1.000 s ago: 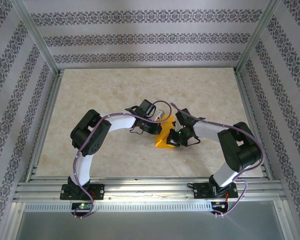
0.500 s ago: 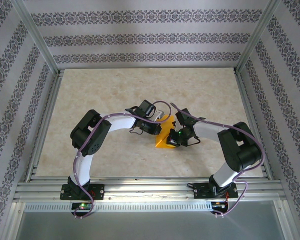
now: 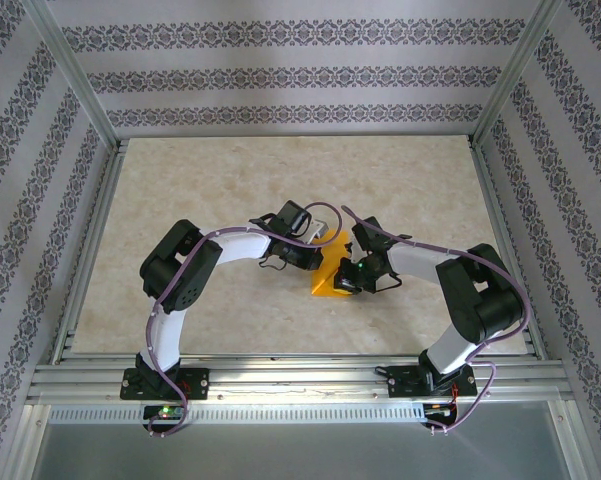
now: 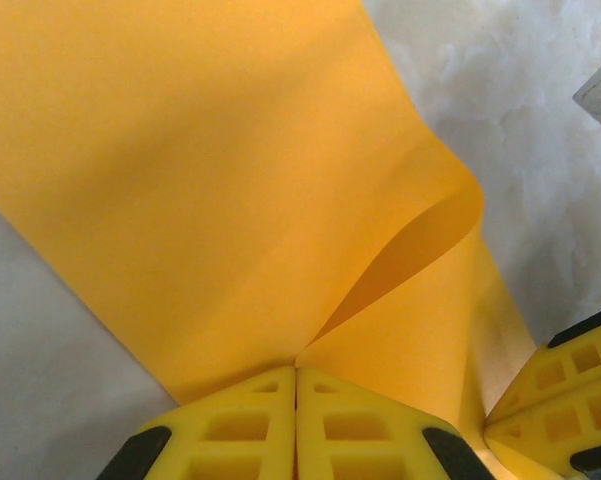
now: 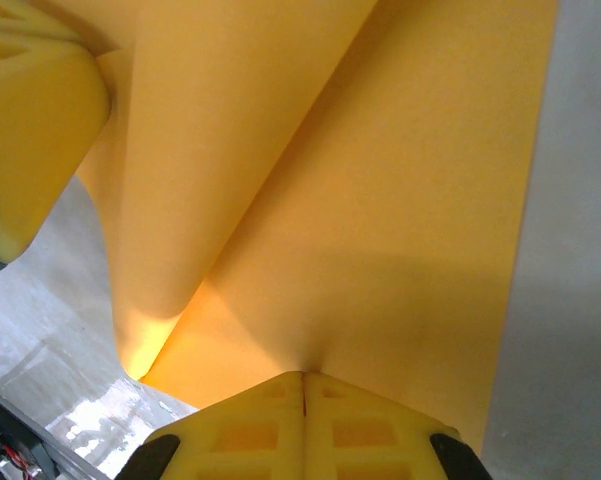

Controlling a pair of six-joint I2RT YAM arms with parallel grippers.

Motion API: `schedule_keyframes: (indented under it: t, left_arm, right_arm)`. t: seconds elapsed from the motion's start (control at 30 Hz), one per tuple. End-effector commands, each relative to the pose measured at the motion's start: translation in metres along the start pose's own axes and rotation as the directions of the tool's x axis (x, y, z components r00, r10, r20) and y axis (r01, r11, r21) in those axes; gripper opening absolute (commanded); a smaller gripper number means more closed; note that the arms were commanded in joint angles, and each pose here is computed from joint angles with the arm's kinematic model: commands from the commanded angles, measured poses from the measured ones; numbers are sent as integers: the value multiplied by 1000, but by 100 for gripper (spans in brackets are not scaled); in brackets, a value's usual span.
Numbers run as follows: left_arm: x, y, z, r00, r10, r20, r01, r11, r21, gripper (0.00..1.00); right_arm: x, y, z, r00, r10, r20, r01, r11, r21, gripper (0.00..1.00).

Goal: Fold a paper plane with a square sheet of paper (pick it up from the middle)
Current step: Fold the triangle a second time at the center of the table.

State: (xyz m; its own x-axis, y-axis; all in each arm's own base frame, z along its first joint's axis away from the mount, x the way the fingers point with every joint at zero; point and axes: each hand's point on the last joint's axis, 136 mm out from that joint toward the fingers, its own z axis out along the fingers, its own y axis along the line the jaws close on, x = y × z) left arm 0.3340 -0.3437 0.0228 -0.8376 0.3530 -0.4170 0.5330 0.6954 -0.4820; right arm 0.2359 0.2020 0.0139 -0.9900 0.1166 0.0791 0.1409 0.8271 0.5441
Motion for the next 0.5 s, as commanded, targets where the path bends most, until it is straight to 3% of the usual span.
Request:
schedule_keyframes:
  t: [0.0,0.47]
  left_arm:
    - [-6,7,-12,999,-26,43,27,999,-20,7]
    - [-9,7,-14,998,-33,62,34,999,-21,7]
  right_arm:
    - [16,-22,4,997,36,-64,-31,997,75,2]
    - [15,-22,4,997,39,-61,-34,996,79,2]
